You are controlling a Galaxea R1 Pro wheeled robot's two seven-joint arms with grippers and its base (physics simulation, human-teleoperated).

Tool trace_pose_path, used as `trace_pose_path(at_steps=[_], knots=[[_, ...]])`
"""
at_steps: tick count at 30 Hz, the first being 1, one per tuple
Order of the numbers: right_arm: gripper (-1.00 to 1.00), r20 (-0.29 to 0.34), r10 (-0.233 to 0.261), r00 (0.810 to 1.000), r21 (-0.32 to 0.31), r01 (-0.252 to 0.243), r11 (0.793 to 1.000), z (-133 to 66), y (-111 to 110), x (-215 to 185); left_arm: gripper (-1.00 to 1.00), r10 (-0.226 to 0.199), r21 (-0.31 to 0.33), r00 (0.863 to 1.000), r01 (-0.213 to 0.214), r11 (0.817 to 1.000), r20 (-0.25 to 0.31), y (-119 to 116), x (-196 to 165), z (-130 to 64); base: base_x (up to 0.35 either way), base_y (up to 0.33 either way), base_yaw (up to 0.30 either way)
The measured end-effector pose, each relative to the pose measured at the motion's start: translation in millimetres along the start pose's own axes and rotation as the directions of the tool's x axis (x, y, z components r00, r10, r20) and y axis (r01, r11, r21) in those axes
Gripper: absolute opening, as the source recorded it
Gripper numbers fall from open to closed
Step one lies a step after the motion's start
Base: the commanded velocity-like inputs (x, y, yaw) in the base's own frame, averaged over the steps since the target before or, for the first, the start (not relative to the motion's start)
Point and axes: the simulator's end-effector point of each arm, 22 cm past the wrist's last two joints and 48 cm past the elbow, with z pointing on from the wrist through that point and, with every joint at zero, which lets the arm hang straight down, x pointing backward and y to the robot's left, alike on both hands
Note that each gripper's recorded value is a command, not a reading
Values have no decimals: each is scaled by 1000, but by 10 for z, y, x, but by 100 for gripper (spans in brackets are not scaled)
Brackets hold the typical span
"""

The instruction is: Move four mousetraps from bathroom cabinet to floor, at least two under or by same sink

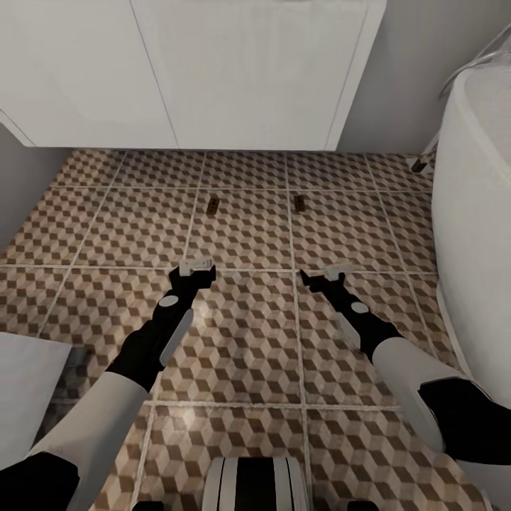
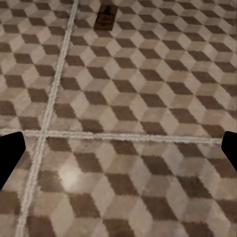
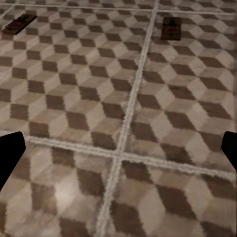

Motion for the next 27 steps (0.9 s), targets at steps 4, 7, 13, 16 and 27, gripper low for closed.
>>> trace_pose_path(at_steps=[4, 7, 13, 16, 27], knots=[[100, 13, -11, 1000, 0, 11, 1000, -44, -73, -118, 100, 1, -1, 1000, -1, 1000, 10, 3, -82, -50, 0, 0, 0], [100, 22, -17, 1000, 2, 17, 1000, -78, -116, -198, 100, 2, -1, 1000, -2, 1000, 17, 5, -142, -86, 0, 0, 0], [100, 17, -21, 1000, 4, 21, 1000, -237, -125, -109, 100, 4, -2, 1000, -4, 1000, 19, 9, -176, -174, 0, 0, 0], [100, 20, -22, 1000, 6, 22, 1000, -327, -121, -59, 100, 6, -3, 1000, -6, 1000, 12, 14, -140, -226, 0, 0, 0], [100, 47, -29, 998, 3, 29, 1000, -586, -68, -27, 100, 11, -22, 1000, -11, 1000, 10, 124, -3, -385, 0, 0, 0]])
